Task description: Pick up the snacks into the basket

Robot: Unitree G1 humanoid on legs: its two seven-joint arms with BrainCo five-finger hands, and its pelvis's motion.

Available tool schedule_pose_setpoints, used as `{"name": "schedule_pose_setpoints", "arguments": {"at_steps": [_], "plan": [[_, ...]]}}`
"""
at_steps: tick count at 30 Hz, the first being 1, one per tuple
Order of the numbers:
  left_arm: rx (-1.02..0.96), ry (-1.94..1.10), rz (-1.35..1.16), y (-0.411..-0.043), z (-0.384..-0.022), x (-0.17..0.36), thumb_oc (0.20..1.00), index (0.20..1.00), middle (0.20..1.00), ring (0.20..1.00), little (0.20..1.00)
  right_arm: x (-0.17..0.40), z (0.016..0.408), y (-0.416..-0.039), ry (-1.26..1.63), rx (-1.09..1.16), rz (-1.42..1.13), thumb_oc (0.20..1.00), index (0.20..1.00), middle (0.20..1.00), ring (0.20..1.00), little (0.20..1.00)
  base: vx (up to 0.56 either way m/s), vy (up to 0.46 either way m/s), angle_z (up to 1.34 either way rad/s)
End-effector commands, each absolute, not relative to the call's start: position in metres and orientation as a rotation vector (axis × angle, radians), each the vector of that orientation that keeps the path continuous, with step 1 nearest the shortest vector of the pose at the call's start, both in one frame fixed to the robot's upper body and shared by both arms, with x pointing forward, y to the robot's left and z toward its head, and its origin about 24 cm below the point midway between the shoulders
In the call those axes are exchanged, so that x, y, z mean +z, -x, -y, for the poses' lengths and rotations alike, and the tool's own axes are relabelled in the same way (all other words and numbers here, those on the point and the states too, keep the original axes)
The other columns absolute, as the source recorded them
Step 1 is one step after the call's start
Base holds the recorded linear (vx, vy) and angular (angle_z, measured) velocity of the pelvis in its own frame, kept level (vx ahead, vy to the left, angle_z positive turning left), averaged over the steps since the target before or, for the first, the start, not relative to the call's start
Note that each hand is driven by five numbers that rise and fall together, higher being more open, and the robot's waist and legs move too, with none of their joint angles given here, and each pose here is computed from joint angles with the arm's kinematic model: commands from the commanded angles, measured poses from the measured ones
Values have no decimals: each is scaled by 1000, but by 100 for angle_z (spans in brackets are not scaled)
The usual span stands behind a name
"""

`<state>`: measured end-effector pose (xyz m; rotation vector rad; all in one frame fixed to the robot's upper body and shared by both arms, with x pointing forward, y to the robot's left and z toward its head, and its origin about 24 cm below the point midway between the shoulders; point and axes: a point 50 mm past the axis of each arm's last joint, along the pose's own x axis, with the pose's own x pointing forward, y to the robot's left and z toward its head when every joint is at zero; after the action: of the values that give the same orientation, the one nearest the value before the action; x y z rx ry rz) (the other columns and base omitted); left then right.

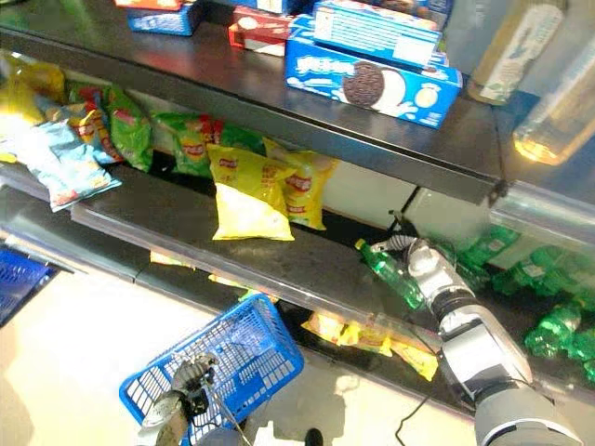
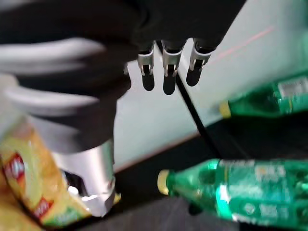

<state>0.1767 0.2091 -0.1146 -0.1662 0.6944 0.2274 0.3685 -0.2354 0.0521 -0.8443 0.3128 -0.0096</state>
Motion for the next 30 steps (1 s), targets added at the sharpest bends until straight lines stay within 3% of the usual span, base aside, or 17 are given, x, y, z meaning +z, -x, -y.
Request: {"name": "schedule_pose_setpoints", "arguments": {"at_steps": [1,12,20,30], "plan": [[199,136,-554,-201,-213,-93,200,200,200,200,200,83,235,-385,904,-37,-242,1000,1000,1000,1000,1000,-45,33,17],[254,137,-513,-208,-227,-85,200,200,200,200,200,64,229,-380,888,12,-342,1000,1000,1000,1000,1000,-19,39,6],[277,121,-512,-211,-236,-83,200,200,200,200,200,23,253,-353,911,-23,-544,1000,1000,1000,1000,1000,17,32,-1],[273,102,-541,-205,-236,-88,200,200,200,200,200,14,274,-339,924,-84,-600,1000,1000,1000,1000,1000,17,25,-5]]}}
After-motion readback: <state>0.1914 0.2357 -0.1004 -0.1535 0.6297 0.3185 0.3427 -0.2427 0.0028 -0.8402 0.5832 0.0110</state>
